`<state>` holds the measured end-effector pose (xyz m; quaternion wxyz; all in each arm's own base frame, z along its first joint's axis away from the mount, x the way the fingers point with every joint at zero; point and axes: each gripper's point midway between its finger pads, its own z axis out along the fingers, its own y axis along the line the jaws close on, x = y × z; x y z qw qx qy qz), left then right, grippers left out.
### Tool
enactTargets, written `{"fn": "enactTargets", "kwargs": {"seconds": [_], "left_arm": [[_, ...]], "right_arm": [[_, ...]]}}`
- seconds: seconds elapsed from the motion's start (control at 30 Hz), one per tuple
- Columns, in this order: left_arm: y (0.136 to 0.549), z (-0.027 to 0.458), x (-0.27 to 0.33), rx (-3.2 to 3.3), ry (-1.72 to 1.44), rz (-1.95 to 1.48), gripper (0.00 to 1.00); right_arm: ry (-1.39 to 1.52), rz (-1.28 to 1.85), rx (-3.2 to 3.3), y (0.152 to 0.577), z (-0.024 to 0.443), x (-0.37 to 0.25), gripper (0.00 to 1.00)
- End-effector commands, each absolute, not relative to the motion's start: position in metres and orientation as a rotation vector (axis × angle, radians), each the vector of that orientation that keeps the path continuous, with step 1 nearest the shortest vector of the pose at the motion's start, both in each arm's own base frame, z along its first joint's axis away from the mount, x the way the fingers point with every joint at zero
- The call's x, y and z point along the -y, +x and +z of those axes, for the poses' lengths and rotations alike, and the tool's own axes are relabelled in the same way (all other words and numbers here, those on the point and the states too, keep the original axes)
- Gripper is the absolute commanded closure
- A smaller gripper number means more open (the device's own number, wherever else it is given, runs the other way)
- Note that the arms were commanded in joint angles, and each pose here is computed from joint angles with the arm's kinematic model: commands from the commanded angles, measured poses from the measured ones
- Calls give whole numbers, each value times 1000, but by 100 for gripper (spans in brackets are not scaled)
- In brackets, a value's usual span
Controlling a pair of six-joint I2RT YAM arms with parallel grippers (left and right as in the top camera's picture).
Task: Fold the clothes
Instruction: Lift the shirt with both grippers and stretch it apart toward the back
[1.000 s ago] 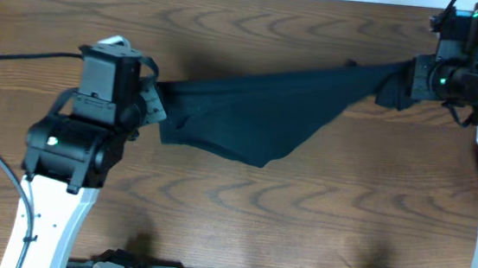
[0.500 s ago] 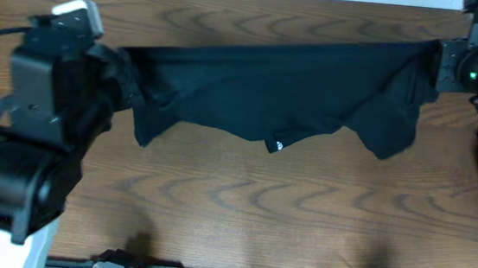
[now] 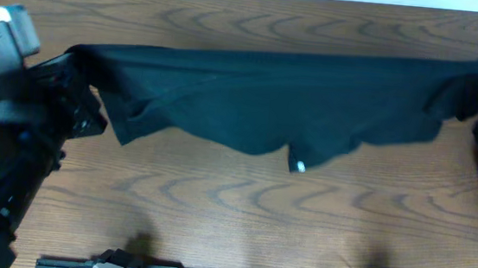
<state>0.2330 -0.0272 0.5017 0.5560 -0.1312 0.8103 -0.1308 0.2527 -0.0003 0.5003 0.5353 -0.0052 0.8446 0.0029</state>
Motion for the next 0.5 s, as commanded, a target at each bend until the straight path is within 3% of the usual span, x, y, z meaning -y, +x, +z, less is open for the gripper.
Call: {"fn": "enactTargets", "kwargs": {"seconds": [0.0, 0.23, 0.47], "left_arm": [[221, 517, 8, -1843, -350, -235, 94], [227, 515, 10, -1858, -351, -230, 94], [278, 477, 22, -2020, -366, -197, 94]], "right_arm": [[101, -75, -1922, 226, 524, 20, 99], [120, -64, -1950, 221, 520, 20, 99], [125, -34, -2196, 284, 463, 19, 99]]}}
